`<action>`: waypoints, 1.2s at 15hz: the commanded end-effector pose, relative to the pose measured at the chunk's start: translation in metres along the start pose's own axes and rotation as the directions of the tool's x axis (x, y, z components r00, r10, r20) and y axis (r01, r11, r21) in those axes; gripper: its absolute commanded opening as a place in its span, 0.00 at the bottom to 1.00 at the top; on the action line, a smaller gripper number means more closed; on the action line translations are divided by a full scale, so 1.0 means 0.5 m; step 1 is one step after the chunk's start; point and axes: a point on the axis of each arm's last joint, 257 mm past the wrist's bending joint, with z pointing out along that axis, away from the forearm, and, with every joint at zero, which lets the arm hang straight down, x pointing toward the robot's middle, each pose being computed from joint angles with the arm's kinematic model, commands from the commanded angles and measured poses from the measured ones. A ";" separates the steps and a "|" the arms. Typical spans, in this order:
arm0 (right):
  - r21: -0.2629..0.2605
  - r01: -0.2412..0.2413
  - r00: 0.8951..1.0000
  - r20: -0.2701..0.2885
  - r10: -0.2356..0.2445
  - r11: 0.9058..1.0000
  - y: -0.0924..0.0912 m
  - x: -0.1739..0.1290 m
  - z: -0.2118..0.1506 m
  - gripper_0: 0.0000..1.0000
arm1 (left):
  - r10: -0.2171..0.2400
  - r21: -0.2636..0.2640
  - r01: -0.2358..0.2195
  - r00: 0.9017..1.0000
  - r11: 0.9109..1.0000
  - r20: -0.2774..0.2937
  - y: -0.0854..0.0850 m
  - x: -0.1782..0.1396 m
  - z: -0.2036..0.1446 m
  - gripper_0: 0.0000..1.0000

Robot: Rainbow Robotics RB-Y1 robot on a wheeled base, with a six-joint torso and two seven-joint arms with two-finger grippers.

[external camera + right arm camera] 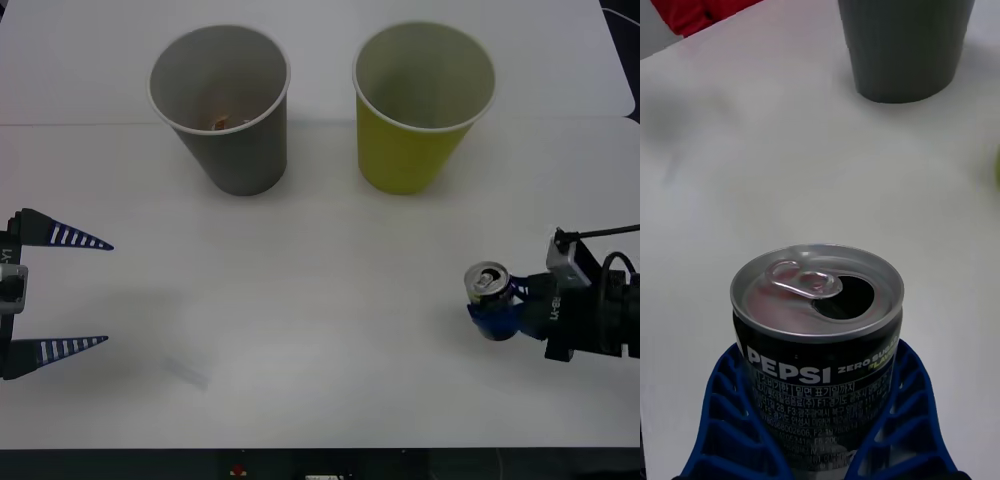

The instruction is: Put the can into the green bin and the plastic bottle into the gray bin

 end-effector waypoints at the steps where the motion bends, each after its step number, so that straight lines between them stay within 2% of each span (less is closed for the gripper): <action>1: 0.030 -0.065 0.998 -0.016 0.065 0.997 -0.003 -0.033 -0.009 0.00 | 0.000 0.000 0.000 1.000 1.000 0.000 0.000 0.000 0.000 1.00; 4: 0.069 -0.152 0.988 -0.031 0.154 0.986 0.006 -0.093 -0.031 0.00 | 0.000 0.000 0.000 1.000 1.000 0.000 0.000 0.000 0.000 1.00; 7: 0.108 -0.254 0.965 -0.038 0.259 0.961 0.016 -0.146 -0.056 0.00 | 0.000 0.000 0.000 1.000 1.000 0.000 0.000 0.000 0.000 1.00; 10: 0.139 -0.319 0.945 -0.033 0.327 0.937 0.010 -0.196 -0.074 0.00 | 0.000 0.000 0.000 1.000 1.000 0.000 0.000 0.000 0.000 1.00; 11: 0.145 -0.316 0.945 -0.034 0.324 0.938 0.002 -0.210 -0.079 0.00 | 0.000 0.000 0.000 1.000 1.000 0.000 0.000 0.000 0.000 1.00; 14: 0.192 -0.222 0.969 -0.061 0.237 0.956 -0.040 -0.248 -0.099 0.00 | 0.000 0.000 0.000 1.000 1.000 0.000 0.000 0.000 0.000 1.00; 17: 0.217 -0.137 0.981 -0.107 0.163 0.967 -0.080 -0.284 -0.114 0.00 | 0.000 0.000 0.000 1.000 1.000 0.000 0.000 0.000 0.000 1.00; 18: 0.219 -0.115 0.982 -0.123 0.145 0.969 -0.096 -0.302 -0.121 0.00 | 0.000 0.000 0.000 1.000 1.000 0.000 0.000 0.000 0.000 1.00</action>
